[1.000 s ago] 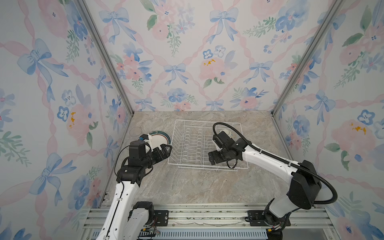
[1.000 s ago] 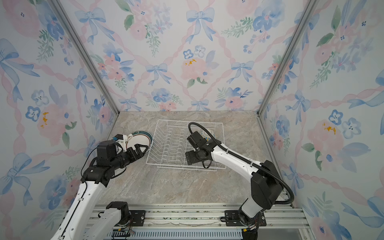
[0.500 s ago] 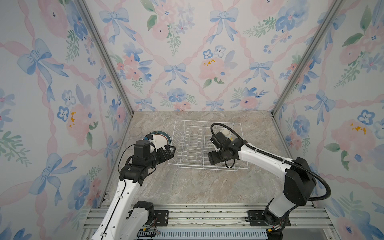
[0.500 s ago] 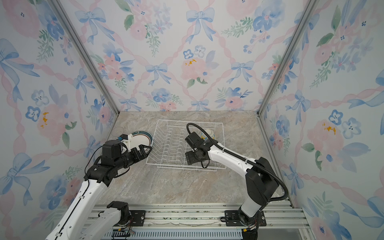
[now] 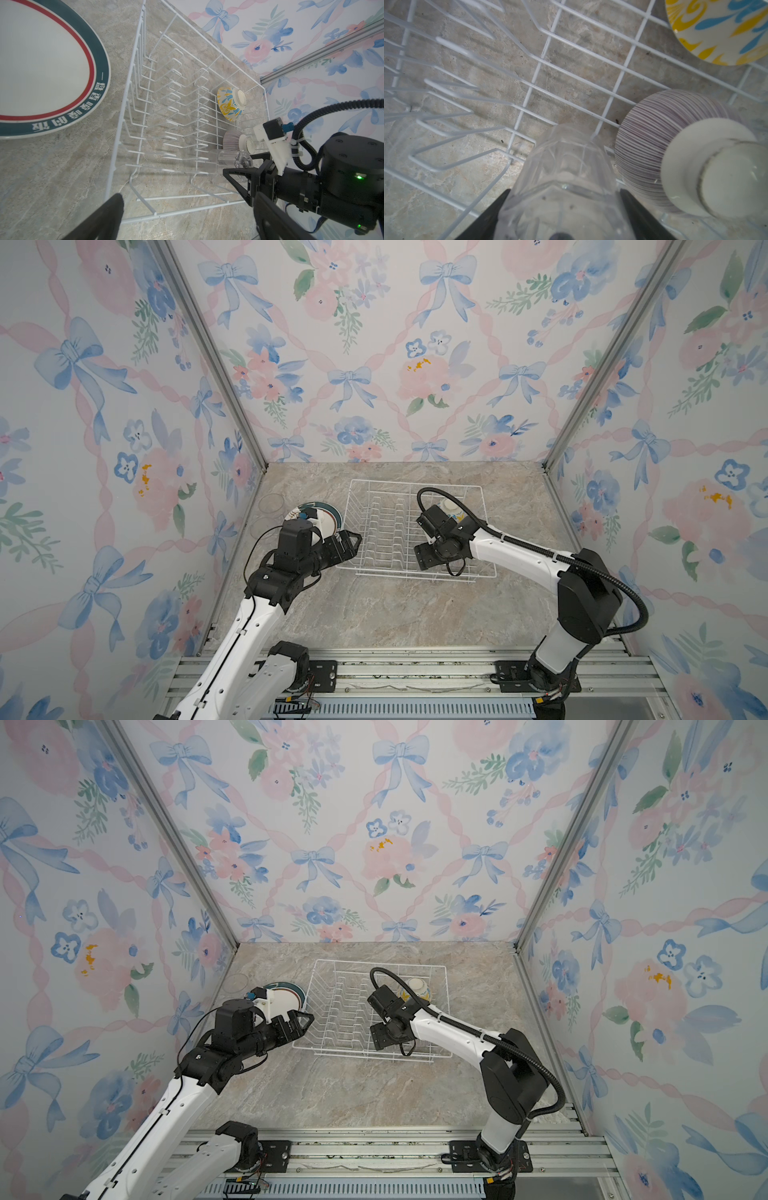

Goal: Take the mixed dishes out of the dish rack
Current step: 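Lift the glass toward the left gripper while the left gripper reaches toward it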

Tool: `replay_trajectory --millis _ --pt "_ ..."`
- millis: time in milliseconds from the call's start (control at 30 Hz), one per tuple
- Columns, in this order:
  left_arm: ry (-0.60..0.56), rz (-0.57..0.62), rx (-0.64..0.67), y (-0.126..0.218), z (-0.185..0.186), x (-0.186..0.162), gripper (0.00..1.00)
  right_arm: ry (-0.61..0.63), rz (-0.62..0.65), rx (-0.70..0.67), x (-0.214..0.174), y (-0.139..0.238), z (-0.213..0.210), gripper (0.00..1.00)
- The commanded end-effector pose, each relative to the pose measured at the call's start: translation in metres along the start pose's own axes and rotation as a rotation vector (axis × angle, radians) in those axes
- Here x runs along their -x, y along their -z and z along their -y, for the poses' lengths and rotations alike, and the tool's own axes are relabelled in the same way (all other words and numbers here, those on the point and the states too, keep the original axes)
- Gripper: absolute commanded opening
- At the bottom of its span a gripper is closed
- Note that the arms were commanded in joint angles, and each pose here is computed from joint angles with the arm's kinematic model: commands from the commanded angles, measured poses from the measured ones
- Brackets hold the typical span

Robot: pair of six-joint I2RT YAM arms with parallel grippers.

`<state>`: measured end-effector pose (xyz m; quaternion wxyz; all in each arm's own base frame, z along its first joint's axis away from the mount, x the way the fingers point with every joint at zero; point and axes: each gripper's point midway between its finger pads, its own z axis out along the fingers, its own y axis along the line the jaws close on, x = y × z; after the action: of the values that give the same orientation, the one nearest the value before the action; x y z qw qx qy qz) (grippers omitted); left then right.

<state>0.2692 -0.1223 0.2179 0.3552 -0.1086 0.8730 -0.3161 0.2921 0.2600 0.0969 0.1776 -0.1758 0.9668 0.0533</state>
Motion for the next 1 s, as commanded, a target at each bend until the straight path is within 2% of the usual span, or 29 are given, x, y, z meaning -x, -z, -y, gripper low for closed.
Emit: replay_trajectory --millis 0,133,367,533,767,967 --pt "-0.012 0.043 -0.027 0.003 0.016 0.013 0.98 0.012 0.016 0.011 0.009 0.0 -0.008 0.8" --pt "-0.026 0.031 -0.03 -0.001 0.022 0.01 0.98 0.01 0.02 0.012 0.01 -0.001 -0.009 0.72" --pt "-0.04 -0.004 -0.022 -0.011 0.026 -0.001 0.98 -0.001 0.022 0.013 0.01 -0.001 -0.007 0.65" --pt "-0.048 0.008 -0.022 -0.011 0.029 -0.002 0.98 -0.01 0.033 0.033 0.01 0.004 -0.007 0.64" --pt "-0.053 -0.002 -0.02 -0.016 0.03 -0.005 0.98 -0.093 0.055 0.147 0.013 0.011 -0.012 0.61" --pt "-0.052 -0.012 -0.016 -0.021 0.028 -0.008 0.98 -0.121 0.108 0.191 0.021 0.035 -0.011 0.61"
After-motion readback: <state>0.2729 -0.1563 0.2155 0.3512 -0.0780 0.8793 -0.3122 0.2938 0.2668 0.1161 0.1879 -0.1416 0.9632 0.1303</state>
